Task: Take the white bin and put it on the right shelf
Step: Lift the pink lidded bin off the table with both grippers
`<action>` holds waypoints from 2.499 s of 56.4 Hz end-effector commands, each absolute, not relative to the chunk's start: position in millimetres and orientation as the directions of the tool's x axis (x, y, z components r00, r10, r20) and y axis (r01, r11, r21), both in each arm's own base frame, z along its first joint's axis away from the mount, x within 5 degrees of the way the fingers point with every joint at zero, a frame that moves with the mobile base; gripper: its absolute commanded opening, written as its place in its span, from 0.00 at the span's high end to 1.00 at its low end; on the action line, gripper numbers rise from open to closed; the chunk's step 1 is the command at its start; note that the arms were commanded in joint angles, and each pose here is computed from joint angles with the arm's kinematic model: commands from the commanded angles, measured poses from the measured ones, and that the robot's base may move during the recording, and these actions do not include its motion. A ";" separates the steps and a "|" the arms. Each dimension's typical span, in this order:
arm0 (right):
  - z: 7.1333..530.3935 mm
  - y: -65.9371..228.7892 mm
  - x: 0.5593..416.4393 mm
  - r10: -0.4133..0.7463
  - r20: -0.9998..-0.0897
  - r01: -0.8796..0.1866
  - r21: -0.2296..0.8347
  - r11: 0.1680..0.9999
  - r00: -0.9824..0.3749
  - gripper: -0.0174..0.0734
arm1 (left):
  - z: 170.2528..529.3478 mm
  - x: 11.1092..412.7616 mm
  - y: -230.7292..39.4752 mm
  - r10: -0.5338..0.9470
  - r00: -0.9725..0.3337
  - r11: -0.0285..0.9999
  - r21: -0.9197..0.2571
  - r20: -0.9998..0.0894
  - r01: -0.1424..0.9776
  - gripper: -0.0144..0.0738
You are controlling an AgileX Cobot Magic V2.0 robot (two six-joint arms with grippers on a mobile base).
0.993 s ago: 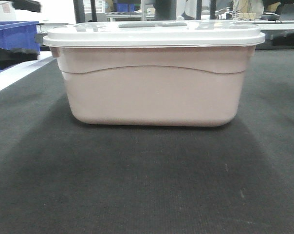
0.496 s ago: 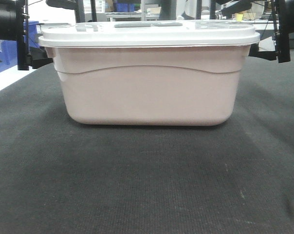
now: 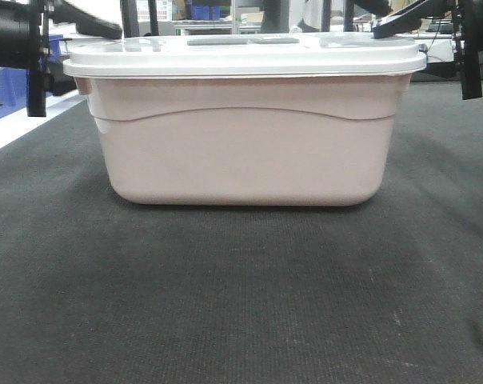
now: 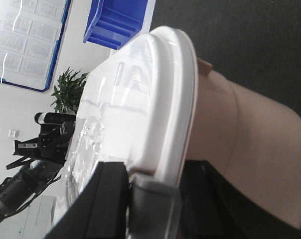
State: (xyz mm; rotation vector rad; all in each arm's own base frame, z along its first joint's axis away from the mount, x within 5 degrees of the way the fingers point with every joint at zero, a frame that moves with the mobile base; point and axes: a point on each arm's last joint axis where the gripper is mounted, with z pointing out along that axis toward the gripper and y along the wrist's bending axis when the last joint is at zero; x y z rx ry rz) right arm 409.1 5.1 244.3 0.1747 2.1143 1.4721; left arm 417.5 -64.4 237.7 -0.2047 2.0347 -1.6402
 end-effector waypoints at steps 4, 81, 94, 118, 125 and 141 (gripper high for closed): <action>284.3 17.9 395.4 0.334 -0.424 -0.349 0.899 0.264 -0.842 0.74 | 279.7 404.7 -77.9 -0.364 -0.866 0.098 -0.938 -0.343 0.331 0.99; 430.4 31.4 313.1 0.440 -0.651 -0.665 0.732 0.150 -0.618 0.74 | 410.4 342.9 -81.9 -0.293 -0.726 0.069 -0.771 -0.622 0.633 0.97; 426.2 30.7 316.5 0.436 -0.654 -0.650 0.737 0.186 -0.618 0.74 | 426.4 331.7 -81.6 -0.318 -0.716 0.037 -0.763 -0.622 0.646 0.97; 417.7 28.7 325.6 0.448 -0.634 -0.624 0.757 0.194 -0.630 0.74 | 439.9 317.7 -89.7 -0.301 -0.704 0.001 -0.739 -0.643 0.674 0.97; 417.7 28.7 325.6 0.448 -0.634 -0.624 0.757 0.194 -0.630 0.74 | 440.3 317.0 -91.2 -0.298 -0.705 -0.003 -0.738 -0.644 0.675 0.97; 417.6 28.5 326.1 0.451 -0.634 -0.622 0.757 0.198 -0.628 0.74 | 439.4 318.9 -90.9 -0.307 -0.701 0.018 -0.741 -0.643 0.671 0.97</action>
